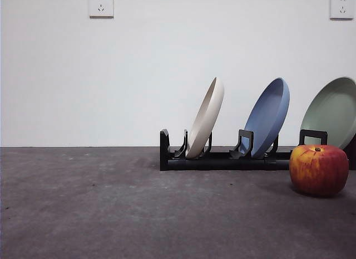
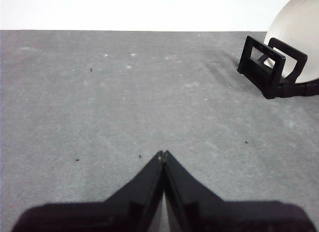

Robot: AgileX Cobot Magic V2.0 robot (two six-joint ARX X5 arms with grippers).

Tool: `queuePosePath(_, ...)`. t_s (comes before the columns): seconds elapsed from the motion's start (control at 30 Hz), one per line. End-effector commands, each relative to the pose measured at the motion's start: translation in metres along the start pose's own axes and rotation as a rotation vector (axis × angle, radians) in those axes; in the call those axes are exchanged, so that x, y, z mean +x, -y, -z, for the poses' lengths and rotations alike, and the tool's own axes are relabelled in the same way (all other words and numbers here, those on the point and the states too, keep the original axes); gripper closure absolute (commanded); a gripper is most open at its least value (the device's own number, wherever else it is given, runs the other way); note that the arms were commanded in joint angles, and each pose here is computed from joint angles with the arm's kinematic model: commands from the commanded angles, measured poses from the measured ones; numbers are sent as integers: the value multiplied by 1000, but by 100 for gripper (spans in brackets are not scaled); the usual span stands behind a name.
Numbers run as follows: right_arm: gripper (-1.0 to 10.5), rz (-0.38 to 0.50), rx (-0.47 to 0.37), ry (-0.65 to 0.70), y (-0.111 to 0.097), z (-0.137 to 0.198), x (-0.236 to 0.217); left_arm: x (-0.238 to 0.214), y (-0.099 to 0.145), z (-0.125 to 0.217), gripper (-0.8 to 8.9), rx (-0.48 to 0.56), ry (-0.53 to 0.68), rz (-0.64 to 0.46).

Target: Take the yellow plate from the plate rack,put the plate on the table,take the apple from the table,put the apple in the plate

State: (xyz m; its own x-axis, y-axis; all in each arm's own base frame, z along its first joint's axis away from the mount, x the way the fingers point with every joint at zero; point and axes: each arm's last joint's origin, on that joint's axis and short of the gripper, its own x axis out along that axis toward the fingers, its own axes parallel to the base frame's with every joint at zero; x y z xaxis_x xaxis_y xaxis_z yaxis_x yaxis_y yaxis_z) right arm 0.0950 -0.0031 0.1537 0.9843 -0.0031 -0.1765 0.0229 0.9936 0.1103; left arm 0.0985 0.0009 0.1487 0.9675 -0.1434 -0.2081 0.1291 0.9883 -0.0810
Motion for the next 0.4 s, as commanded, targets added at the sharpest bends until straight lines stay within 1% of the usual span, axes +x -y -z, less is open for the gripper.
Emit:
queuePosePath(0.03, 948, -8, 28, 41, 0, -3, 0, 0, 0, 1, 819, -61, 0, 2)
queuePosePath(0.07, 951, -20, 53, 70, -1, -7, 0, -1, 0, -3, 820, -78, 4, 2)
queuePosePath(0.1, 956, -29, 95, 96, -2, -12, -2, -3, 1, -8, 820, -98, 10, 4)
queuePosePath(0.13, 957, -34, 135, 117, -2, -19, -4, -6, 2, -16, 820, -110, 13, 15)
queuePosePath(0.2, 958, -46, 187, 154, -4, -34, -10, -12, 5, -33, 820, -133, 23, 55)
queuePosePath(0.27, 958, -53, 217, 171, -6, -51, -16, -16, 8, -53, 820, -148, 42, 99)
queuePosePath(0.33, 958, -64, 220, 145, -9, -70, -21, -19, 10, -73, 820, -154, 40, 112)
queuePosePath(0.4, 958, -83, 212, 113, -11, -82, -25, -20, 11, -85, 820, -160, 18, 115)
